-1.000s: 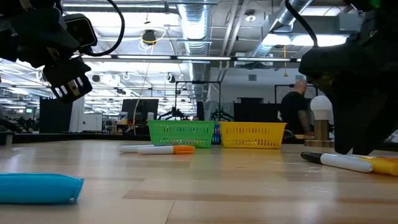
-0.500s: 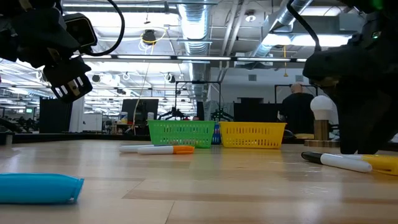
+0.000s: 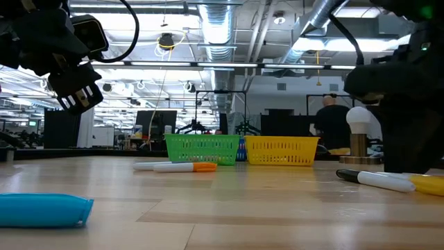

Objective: Pick & Place Markers
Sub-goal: Put the orange mini marker into the green bin

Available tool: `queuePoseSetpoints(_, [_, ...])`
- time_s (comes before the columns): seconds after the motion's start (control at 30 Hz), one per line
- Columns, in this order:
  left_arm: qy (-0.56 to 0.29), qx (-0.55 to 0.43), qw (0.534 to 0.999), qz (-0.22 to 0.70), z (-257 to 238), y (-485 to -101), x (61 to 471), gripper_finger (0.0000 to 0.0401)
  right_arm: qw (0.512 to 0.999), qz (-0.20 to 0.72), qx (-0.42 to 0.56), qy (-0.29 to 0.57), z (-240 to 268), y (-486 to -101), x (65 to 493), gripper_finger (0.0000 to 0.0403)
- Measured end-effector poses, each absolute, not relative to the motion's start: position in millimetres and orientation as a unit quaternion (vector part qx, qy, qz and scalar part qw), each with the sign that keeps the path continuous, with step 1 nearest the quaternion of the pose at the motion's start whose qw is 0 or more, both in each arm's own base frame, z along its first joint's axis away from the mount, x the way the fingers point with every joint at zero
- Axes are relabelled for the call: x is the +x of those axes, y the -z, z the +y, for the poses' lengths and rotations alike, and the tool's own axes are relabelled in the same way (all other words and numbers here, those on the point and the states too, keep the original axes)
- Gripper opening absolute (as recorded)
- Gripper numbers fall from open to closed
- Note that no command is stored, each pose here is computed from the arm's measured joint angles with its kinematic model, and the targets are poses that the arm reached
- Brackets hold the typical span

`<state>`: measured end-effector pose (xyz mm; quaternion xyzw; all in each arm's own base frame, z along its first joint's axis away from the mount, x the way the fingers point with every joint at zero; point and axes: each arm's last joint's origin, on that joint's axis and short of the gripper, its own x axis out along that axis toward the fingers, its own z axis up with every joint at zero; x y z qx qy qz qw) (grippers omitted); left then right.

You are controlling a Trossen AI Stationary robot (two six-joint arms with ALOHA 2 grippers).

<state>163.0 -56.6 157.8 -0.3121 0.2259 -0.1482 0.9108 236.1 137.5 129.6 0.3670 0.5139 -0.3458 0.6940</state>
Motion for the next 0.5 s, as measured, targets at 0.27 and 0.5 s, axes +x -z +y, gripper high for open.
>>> queuePoseSetpoints(0.27, [0.149,-0.31,0.911,0.226,-56.6,-157.7,163.0,0.0145,0.691,0.513,0.37,0.35,135.9,-125.5,233.4,0.0142])
queuePoseSetpoints(0.5, [0.146,-0.309,0.913,0.225,-56.3,-157.6,163.1,0.0145,0.683,0.528,0.361,0.354,134.7,-124.4,230.4,0.0054])
